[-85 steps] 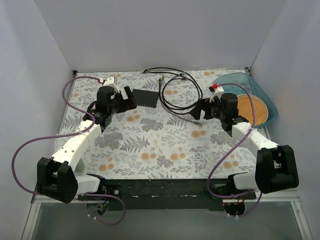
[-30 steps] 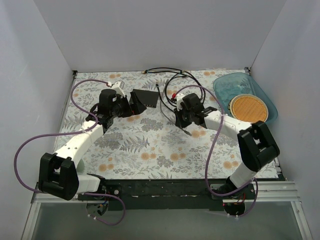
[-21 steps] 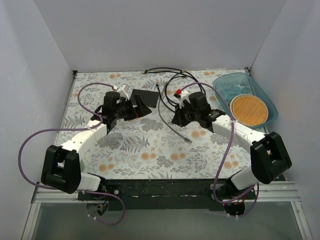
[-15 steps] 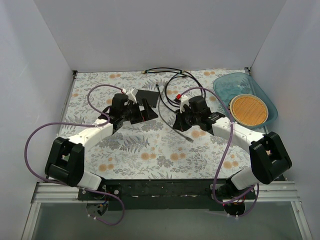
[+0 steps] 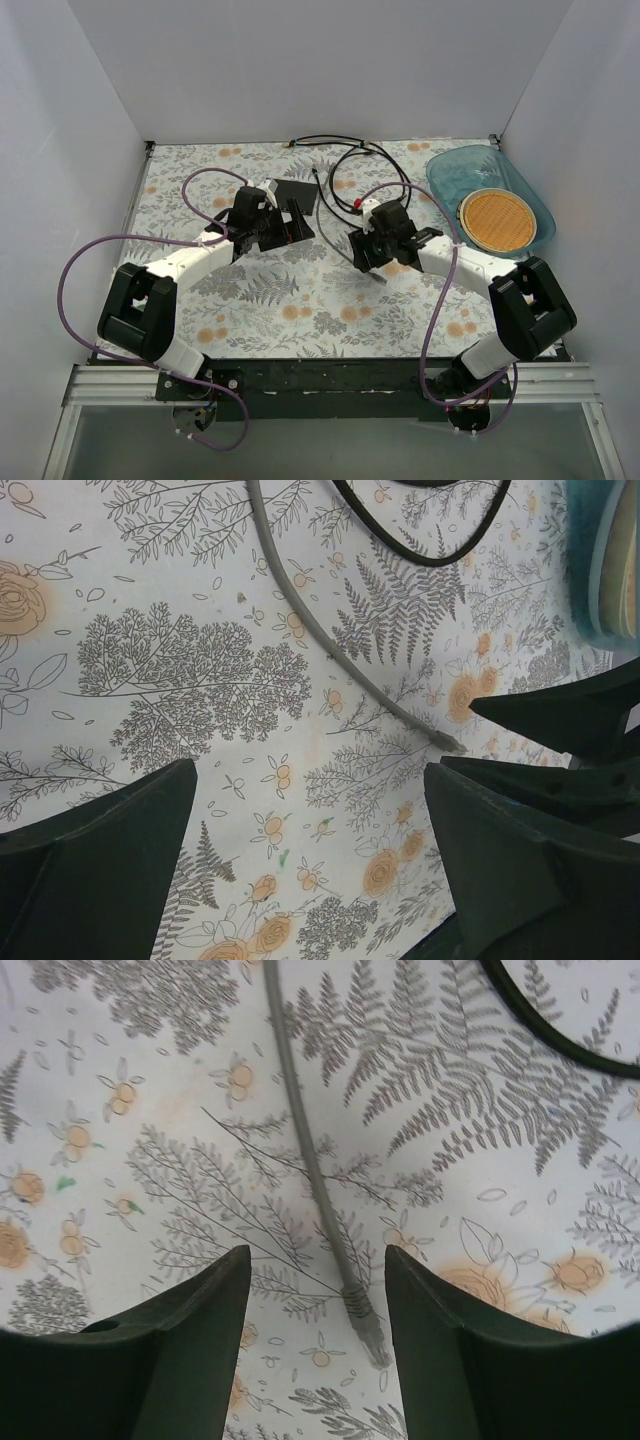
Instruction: Insert the plug into the switch port
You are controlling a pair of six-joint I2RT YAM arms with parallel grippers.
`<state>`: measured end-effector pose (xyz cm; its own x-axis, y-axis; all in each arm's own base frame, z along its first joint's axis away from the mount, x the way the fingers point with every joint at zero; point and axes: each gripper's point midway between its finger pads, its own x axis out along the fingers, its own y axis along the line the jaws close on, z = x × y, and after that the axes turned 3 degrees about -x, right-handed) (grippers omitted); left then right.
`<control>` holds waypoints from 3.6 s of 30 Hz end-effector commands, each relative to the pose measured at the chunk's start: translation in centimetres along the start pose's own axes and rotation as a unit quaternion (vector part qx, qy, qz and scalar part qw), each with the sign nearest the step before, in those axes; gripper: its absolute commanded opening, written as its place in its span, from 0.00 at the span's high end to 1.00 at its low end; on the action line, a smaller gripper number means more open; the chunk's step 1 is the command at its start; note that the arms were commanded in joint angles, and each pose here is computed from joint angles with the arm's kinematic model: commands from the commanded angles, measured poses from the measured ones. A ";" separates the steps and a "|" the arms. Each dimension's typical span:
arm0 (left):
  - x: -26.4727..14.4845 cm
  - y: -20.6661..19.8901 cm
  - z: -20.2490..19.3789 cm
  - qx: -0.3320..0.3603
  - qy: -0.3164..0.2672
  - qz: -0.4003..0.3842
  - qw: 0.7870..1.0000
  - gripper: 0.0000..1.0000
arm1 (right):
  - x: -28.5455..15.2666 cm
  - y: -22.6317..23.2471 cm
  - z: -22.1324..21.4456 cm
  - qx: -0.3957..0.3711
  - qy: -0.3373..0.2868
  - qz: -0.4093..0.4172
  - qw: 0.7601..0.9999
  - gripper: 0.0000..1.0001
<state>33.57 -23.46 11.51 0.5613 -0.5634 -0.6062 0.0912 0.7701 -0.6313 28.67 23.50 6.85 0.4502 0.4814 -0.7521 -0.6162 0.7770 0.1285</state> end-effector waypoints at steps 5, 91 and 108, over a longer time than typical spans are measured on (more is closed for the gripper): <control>-0.6 -0.4 1.1 0.016 -0.018 0.011 1.000 0.02 | -0.4 -2.6 -5.9 0.004 0.080 -0.074 0.994 0.44; -2.6 -15.2 -5.4 0.664 -0.195 -0.174 0.701 0.30 | -12.4 7.6 6.5 -0.152 -0.106 0.178 0.966 0.99; -3.7 -18.0 -2.8 0.492 -0.238 -0.184 0.817 1.00 | -19.4 4.0 13.3 -0.112 -0.282 0.023 0.953 0.13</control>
<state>27.40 -35.63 17.86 0.5399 -0.8110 -0.2256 0.8351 0.4823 0.2646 24.55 23.65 24.67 0.4984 0.7256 -0.4745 -0.8155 0.5782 0.0276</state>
